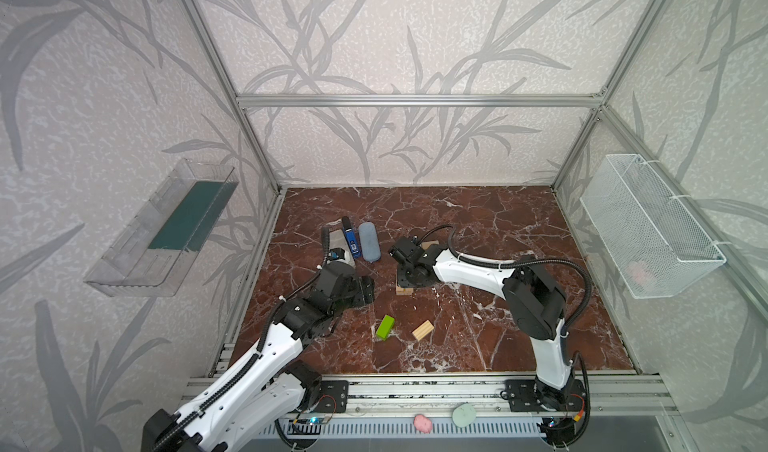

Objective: Build the wood block tower
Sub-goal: 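Lower the held block upright beside the standing wooden block with the right gripper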

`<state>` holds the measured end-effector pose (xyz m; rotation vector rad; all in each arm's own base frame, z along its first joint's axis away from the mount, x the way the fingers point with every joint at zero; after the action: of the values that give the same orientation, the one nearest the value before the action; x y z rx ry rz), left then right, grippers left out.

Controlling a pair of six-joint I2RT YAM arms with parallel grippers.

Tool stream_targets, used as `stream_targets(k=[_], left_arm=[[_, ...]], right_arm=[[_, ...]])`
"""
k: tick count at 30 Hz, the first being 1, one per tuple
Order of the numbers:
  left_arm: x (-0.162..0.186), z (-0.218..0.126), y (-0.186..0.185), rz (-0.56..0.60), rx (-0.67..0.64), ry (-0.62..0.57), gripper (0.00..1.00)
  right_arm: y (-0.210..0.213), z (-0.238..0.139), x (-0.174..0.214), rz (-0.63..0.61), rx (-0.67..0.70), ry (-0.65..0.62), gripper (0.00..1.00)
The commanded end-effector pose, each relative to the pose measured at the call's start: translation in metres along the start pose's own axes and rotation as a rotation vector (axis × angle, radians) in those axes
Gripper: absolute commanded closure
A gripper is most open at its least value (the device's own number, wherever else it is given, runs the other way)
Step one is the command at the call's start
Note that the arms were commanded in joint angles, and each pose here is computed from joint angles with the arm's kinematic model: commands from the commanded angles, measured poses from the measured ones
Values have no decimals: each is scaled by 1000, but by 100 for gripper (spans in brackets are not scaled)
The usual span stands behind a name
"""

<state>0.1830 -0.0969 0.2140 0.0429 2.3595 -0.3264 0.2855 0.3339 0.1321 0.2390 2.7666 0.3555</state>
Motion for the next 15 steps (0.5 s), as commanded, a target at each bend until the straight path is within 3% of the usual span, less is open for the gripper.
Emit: stream_targets(k=[1, 6, 15], left_arm=[[-1, -4, 2, -2, -2, -2, 14], [0, -3, 0, -4, 19, 8, 14], [2, 8, -6, -12, 64, 43, 14]], right_arm=[[4, -29, -8, 7, -69, -41, 66], [-5, -40, -4, 2, -107, -34, 66], [-23, -24, 1, 34, -227, 53, 68]])
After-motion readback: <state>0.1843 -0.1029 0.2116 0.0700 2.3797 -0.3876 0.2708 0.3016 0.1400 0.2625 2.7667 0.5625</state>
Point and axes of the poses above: each gripper's point midway between its finger pads, its own z axis out along the fingers, its own y axis along the line the jaws close on, x = y × z, the point moved 9 cm from there along -z, back along the fingers, and after that the axes turned 11 degrees about z, right-handed, at the moved point
